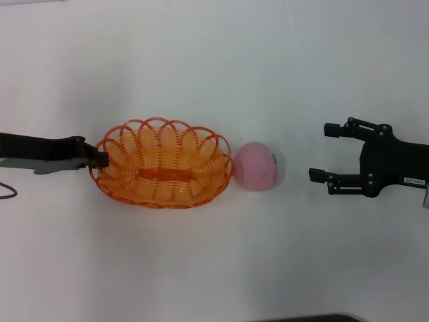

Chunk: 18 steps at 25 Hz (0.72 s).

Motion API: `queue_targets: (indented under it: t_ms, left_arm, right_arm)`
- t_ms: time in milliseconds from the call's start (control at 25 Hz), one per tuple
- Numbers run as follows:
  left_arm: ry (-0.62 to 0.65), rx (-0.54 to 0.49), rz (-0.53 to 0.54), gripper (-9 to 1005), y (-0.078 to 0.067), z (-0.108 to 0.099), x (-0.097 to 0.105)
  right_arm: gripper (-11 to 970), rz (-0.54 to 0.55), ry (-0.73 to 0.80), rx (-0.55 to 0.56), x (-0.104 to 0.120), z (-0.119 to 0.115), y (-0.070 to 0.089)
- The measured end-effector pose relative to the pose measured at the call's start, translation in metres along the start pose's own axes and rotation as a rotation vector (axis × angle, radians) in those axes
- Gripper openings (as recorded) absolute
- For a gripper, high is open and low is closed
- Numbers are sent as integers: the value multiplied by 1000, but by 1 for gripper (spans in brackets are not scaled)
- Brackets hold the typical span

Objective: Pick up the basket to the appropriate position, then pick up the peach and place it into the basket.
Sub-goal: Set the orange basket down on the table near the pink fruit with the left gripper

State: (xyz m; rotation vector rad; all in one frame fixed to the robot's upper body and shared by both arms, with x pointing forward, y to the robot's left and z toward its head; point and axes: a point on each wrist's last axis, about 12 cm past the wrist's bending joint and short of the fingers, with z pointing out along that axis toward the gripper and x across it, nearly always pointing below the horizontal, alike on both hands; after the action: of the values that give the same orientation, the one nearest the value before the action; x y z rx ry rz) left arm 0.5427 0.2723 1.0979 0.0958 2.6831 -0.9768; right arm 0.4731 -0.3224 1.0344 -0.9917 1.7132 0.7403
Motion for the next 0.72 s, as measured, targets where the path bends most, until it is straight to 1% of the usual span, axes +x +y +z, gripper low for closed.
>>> queue_targets:
  t_ms: [240, 360, 560, 720]
  left_arm:
    - [-21, 11, -21, 52, -2, 9, 8]
    - [-37, 20, -38, 52, 0, 10, 11]
    - [-60, 8, -54, 52, 3, 15, 16]
    - [-70, 3, -58, 53, 4, 16, 16]
  right_arm:
    - [929, 0, -6, 4, -1, 1, -1]
    - [929, -1, -6, 4, -1, 2, -1]
    - [929, -1, -6, 6, -1, 2, -1]
    - [929, -2, -6, 8, -2, 2, -2]
